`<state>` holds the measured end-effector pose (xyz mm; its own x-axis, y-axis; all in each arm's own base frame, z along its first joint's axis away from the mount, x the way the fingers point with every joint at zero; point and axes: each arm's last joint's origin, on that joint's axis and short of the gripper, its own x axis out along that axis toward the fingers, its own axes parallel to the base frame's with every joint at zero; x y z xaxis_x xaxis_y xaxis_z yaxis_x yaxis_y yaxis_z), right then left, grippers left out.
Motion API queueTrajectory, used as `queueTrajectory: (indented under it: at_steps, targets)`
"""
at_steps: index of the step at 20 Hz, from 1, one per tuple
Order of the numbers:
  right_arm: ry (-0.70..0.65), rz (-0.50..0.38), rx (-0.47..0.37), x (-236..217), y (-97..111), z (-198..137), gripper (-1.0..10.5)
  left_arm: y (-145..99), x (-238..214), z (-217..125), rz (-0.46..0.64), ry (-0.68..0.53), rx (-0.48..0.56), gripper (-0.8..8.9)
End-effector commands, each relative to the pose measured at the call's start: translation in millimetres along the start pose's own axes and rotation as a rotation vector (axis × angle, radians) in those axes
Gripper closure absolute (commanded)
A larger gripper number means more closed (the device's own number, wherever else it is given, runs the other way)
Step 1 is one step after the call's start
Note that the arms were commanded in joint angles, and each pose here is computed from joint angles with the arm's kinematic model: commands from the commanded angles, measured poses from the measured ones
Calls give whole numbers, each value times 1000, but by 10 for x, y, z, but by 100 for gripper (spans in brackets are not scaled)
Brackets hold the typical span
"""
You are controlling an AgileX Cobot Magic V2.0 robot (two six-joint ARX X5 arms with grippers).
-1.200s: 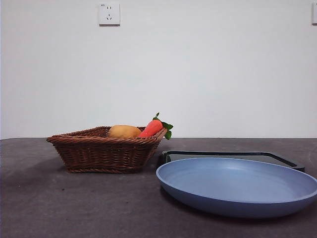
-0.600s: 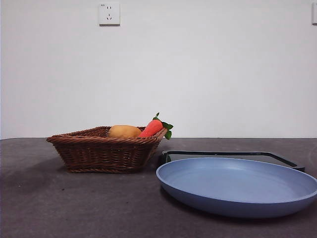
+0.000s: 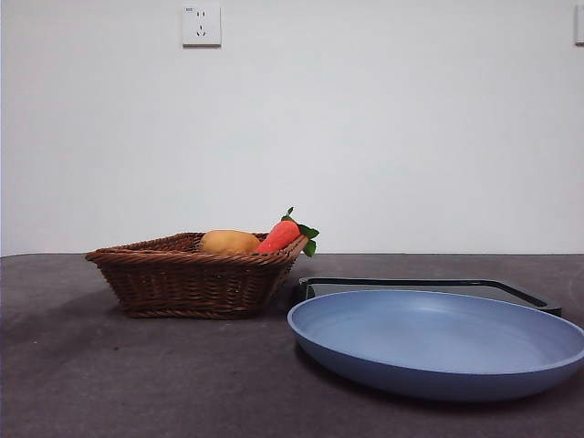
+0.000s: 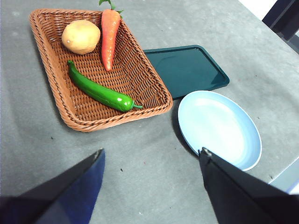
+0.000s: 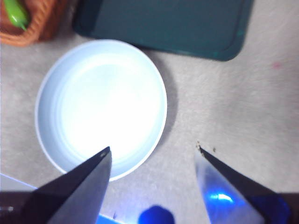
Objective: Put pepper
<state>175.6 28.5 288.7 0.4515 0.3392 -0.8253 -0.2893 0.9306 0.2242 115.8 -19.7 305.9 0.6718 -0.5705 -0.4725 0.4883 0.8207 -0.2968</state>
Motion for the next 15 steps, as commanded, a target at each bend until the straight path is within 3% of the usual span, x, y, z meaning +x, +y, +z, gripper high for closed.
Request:
queueTrajectory:
  at_steps: [1, 7, 15]
  targets:
    - [48, 18, -12, 233, -23, 152, 637, -15, -22, 38, -4, -14, 13, 461]
    - [164, 35, -26, 921, -102, 343, 637, -15, -22, 38, -4, -14, 13, 461]
    - [296, 46, -25, 1471, -203, 319, 655, -15, -22, 39, -2, -14, 14, 461]
